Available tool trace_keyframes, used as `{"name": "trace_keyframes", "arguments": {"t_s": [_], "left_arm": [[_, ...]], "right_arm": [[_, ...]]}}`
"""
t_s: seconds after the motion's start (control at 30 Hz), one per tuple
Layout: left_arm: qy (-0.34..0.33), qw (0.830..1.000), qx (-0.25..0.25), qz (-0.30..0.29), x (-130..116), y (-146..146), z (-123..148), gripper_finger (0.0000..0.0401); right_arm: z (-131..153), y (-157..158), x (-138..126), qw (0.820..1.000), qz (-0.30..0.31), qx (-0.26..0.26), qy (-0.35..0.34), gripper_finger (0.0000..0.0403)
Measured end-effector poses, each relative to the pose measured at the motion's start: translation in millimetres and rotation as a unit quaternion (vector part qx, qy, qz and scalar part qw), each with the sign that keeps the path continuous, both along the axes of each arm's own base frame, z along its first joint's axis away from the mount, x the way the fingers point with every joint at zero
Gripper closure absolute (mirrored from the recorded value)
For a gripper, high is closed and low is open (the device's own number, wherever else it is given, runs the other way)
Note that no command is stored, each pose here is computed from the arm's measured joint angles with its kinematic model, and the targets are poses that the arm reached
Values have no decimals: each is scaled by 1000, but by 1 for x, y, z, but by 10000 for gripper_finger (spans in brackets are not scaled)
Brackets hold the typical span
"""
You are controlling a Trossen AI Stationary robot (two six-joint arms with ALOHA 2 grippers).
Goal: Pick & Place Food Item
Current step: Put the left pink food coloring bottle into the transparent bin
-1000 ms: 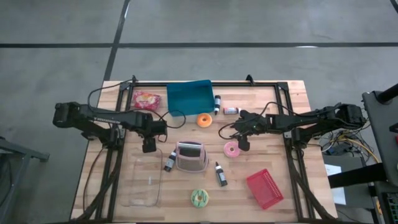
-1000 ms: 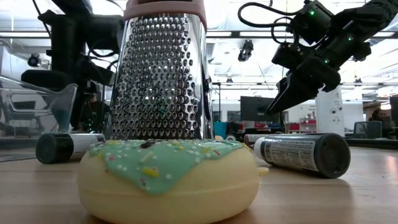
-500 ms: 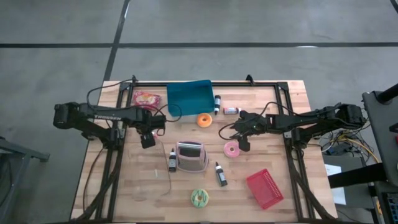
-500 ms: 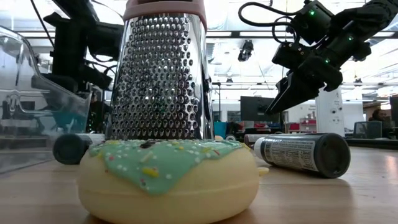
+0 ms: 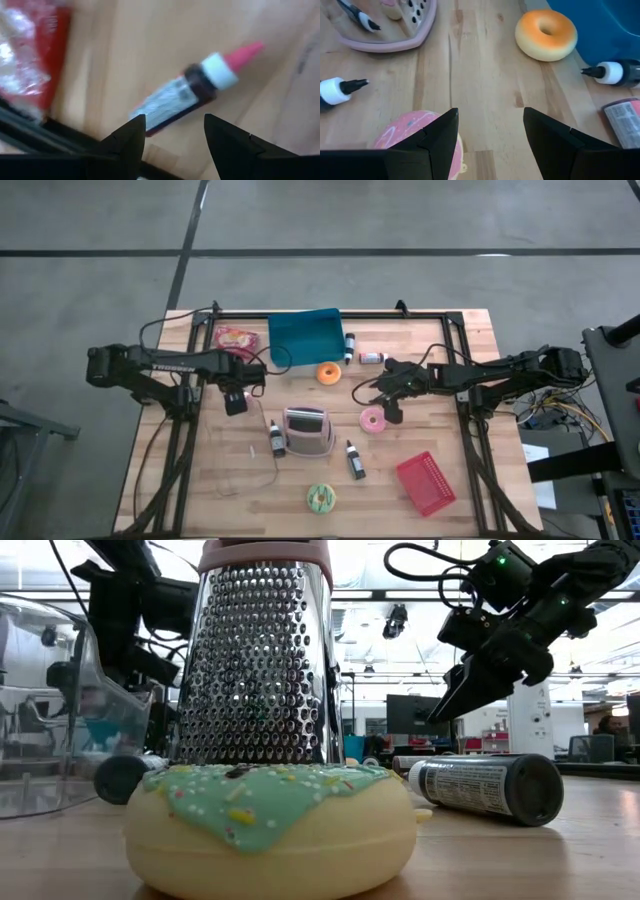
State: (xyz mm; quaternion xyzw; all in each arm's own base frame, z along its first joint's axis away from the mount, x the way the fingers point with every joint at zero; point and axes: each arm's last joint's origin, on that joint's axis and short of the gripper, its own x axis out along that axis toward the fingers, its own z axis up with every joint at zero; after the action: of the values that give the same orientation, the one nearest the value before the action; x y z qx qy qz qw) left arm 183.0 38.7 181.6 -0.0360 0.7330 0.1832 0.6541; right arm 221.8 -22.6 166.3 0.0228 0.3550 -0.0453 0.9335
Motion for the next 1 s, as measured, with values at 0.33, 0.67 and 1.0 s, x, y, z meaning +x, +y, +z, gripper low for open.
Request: {"name": "trace_keyframes", "arguments": {"t_s": [0.33,0.67,1.0], "left_arm": [[-48,995,-87,-22,6,-2,-10,192],[-111,970,-214,-26,15,-13,-9,192],[-180,961,-201,-65,27,-12,2,192]], "right_arm": [[0,0,0,1000,0,3,0,184],[0,1,0,1000,7,7,0,184],[0,1,0,1000,7,8,2,184]]}}
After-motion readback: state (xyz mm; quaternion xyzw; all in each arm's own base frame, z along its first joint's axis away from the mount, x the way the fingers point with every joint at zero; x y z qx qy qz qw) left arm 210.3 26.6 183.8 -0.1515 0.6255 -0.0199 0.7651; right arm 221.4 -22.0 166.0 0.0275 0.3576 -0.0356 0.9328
